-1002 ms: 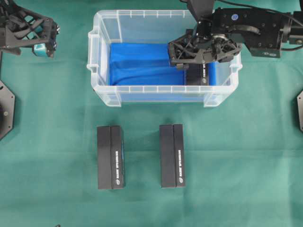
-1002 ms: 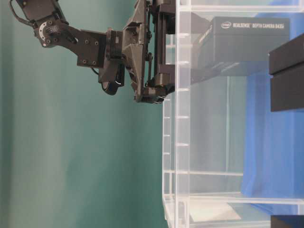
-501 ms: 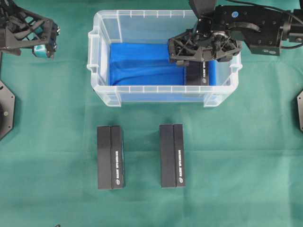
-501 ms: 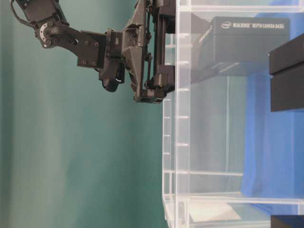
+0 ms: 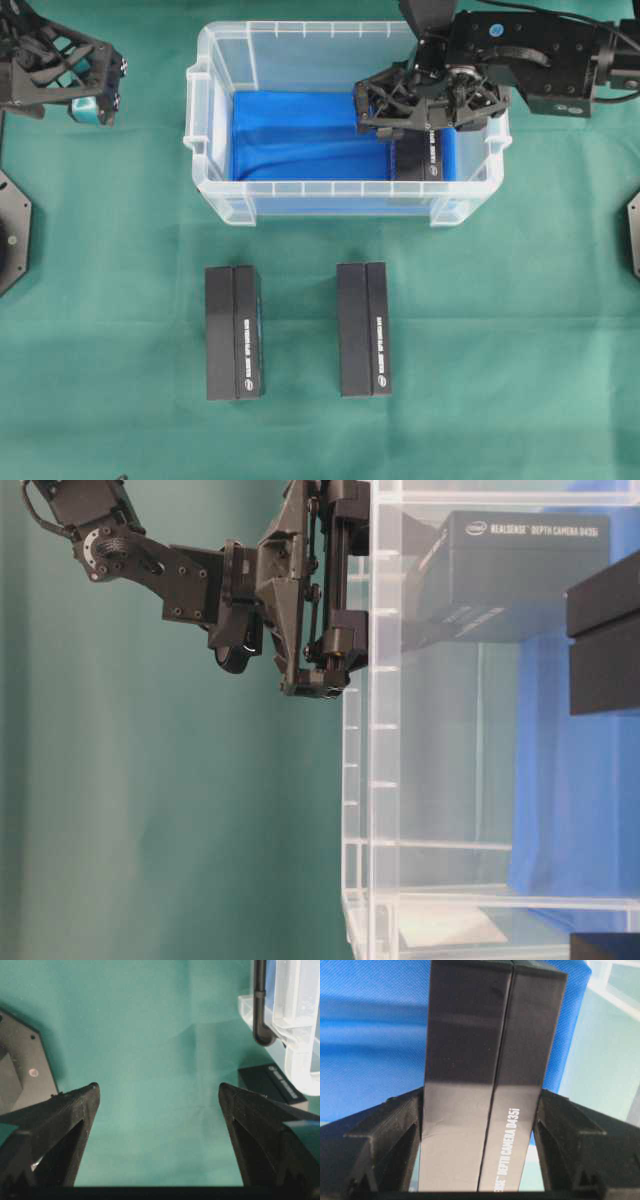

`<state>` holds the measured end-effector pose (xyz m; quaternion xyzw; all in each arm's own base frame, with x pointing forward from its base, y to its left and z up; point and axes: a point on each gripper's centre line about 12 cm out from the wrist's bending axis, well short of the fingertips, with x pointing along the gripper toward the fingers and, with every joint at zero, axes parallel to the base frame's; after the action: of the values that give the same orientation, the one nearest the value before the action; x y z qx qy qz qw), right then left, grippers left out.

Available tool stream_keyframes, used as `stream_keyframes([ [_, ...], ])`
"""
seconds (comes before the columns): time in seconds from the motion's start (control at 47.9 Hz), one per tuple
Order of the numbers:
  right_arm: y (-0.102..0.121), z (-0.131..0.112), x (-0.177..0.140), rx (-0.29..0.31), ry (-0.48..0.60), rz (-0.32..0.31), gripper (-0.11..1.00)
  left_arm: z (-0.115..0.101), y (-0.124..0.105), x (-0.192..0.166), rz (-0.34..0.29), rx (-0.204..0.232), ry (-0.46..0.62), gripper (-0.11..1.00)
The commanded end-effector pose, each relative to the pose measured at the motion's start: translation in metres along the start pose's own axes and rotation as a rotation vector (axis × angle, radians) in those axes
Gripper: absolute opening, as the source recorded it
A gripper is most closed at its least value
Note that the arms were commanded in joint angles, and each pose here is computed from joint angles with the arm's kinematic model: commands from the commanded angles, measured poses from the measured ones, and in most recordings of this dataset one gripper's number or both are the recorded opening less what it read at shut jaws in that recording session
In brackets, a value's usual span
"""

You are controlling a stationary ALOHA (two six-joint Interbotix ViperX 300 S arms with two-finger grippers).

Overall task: Take out the box from the case.
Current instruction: 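Lower the right gripper around the right box and close on it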

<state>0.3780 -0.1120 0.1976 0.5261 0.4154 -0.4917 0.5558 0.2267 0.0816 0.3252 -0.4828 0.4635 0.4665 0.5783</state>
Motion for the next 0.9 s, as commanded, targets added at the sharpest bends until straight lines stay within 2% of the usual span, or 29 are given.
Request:
stream_keyframes([
  [0.0, 0.003, -0.005, 0.000, 0.002, 0.008, 0.013, 0.65, 0.000, -0.001, -0.006, -0.022, 0.004, -0.008, 0.96],
  [0.48, 0.008, -0.002, -0.023, 0.007, 0.008, 0.007, 0.65, -0.001, 0.000, -0.006, -0.023, 0.005, -0.008, 0.96],
  [0.876, 0.007, 0.001, -0.069, 0.016, 0.003, 0.007, 0.65, 0.001, -0.003, -0.008, -0.041, 0.025, -0.017, 0.96],
])
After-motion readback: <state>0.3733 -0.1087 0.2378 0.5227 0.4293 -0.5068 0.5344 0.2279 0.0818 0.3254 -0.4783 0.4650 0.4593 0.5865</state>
